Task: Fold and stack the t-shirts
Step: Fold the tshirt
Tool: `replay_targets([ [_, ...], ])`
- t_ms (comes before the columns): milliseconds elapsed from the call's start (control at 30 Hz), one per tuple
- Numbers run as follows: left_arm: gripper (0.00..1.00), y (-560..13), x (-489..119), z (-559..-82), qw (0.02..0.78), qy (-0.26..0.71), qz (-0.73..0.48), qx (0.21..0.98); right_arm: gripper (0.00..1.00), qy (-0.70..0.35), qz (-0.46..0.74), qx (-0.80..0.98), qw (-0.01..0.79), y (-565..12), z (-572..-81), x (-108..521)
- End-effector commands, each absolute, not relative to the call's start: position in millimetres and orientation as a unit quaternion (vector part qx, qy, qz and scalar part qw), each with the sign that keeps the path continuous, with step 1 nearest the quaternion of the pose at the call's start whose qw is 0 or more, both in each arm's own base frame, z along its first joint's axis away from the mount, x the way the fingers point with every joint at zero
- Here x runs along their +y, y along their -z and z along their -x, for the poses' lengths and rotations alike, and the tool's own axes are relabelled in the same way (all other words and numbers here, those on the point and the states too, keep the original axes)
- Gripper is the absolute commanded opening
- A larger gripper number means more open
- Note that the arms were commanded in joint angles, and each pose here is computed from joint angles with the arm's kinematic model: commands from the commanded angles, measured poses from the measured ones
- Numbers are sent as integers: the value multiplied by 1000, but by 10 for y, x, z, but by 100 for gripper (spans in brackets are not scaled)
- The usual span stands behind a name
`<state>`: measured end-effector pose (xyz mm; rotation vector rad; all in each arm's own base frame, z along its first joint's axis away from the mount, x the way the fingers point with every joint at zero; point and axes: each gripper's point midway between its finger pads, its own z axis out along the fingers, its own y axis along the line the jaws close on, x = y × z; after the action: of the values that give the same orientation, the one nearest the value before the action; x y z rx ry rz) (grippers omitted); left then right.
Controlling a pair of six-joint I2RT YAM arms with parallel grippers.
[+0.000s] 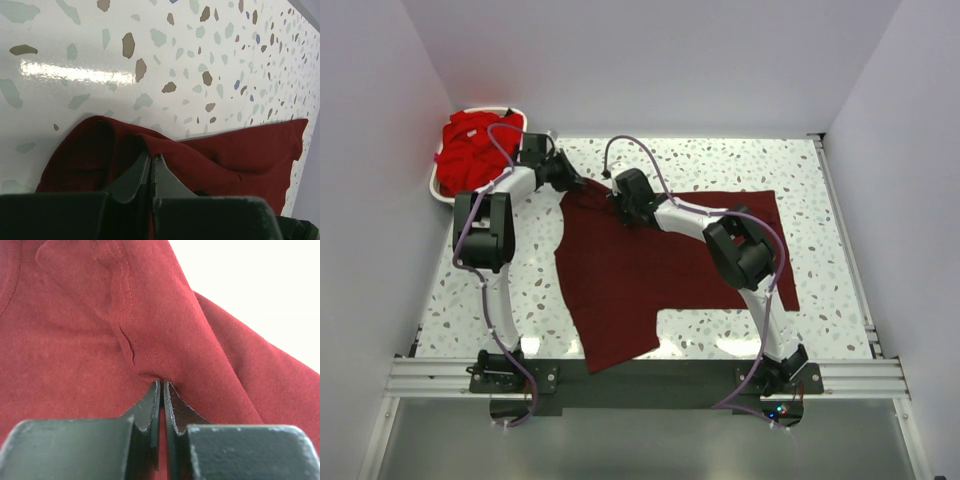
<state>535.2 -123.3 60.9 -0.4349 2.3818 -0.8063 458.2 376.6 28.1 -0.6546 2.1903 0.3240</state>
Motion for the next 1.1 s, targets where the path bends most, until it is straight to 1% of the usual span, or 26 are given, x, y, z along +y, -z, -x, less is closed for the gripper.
replay_targets([
  [0,0,-933,-1235,-5380,326,298,143,886,2,-156,274,856,409,-670,-4494,3842],
  [33,0,-940,-1234,-5344,323,298,145,886,2,-157,278,858,403,-695,-4454,3824],
  [67,0,-1035,-1228,-5326,329,298,144,884,1,-162,279,854,409,-841,-4429,3816],
  [133,0,-1051,-1210,-5228,324,294,150,887,1,-160,287,855,401,-888,-4343,3754],
  [167,0,-1173,-1208,-5183,331,294,149,884,0,-162,288,851,407,-1018,-4318,3736],
  [233,0,-1112,-1224,-4991,316,290,157,890,0,-166,298,856,389,-1017,-4193,3682],
  [267,0,-1232,-1238,-4917,324,292,155,886,0,-167,302,857,382,-1020,-4139,3668],
  [300,0,-1229,-1278,-4845,323,293,155,887,0,-172,305,858,377,-1059,-4085,3641],
  [333,0,-1100,-1279,-4695,307,289,159,893,0,-176,310,860,365,-1050,-4015,3623],
  [400,0,-1199,-1333,-4564,312,303,158,887,0,-178,318,861,355,-1059,-3914,3567],
  [433,0,-1089,-1329,-4429,298,302,164,890,0,-177,321,863,348,-1055,-3866,3534],
  [467,0,-1171,-1335,-4369,305,307,164,887,0,-174,324,863,346,-1055,-3836,3505],
  [500,0,-1094,-1345,-4263,297,306,168,889,0,-171,329,863,344,-1069,-3799,3456],
  [600,0,-1133,-1365,-4113,297,306,167,889,0,-159,335,870,324,-1000,-3687,3351],
  [800,0,-860,-1365,-3702,264,299,178,899,0,-139,366,875,285,-742,-3493,3166],
  [1067,0,-632,-1370,-3440,244,302,189,902,0,-133,373,881,257,-490,-3416,3116],
])
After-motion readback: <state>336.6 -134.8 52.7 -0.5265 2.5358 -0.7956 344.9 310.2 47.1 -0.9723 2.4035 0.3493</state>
